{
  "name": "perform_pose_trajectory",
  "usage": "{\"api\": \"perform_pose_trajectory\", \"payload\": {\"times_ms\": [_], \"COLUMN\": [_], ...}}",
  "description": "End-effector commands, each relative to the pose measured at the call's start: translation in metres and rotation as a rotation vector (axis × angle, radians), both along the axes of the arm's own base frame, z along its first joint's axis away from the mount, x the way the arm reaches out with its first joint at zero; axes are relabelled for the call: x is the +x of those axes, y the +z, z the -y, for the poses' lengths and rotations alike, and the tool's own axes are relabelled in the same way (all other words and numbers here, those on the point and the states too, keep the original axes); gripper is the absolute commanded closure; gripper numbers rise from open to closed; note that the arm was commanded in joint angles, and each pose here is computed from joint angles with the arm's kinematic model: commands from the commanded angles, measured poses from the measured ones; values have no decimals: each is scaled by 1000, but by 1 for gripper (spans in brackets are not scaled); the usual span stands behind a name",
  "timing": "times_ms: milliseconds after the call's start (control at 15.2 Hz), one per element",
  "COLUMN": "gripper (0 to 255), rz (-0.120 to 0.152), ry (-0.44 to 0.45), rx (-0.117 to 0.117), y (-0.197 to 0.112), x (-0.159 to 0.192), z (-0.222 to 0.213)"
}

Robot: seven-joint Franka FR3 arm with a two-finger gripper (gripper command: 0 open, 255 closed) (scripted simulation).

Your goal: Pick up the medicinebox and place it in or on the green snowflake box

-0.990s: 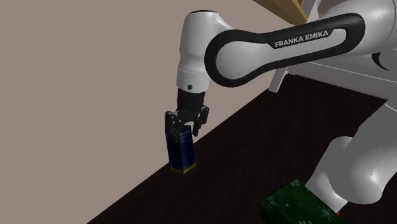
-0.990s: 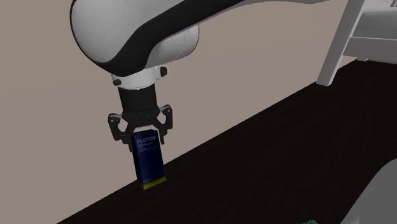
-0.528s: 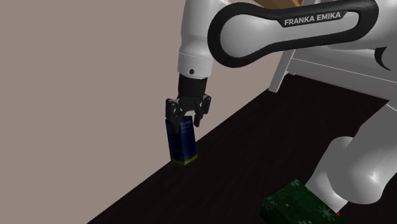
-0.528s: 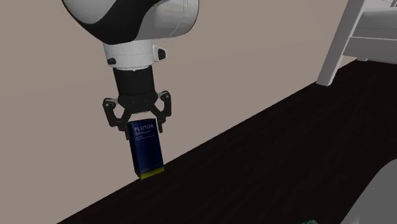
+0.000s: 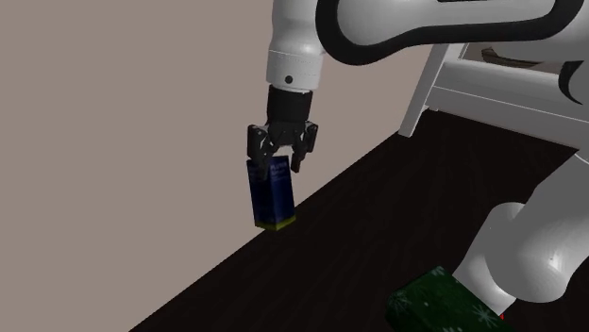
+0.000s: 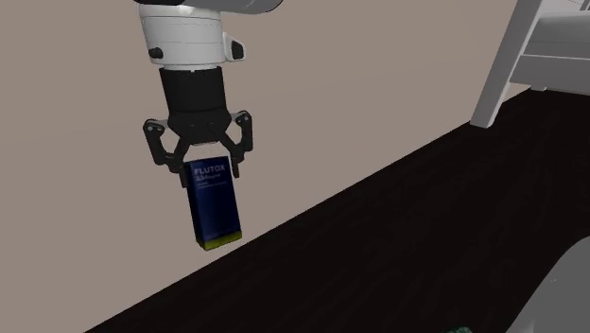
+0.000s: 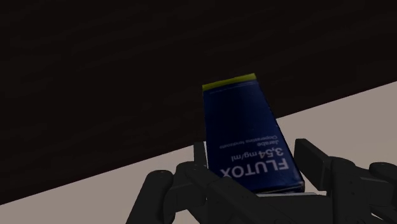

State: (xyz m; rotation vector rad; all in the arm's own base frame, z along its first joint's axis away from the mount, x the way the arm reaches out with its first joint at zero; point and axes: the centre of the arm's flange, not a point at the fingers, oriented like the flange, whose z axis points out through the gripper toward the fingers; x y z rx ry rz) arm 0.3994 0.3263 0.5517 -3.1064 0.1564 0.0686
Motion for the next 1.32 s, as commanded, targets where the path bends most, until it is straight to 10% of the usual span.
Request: {"api": "perform_pose_trajectory", "payload": {"times_ms": [0, 1254], "gripper": [255, 255], "rz": [0, 0], "ry": [0, 0], "rx": [0, 0], "y": [12, 39], "x": [0, -221], "z": [0, 81]}}
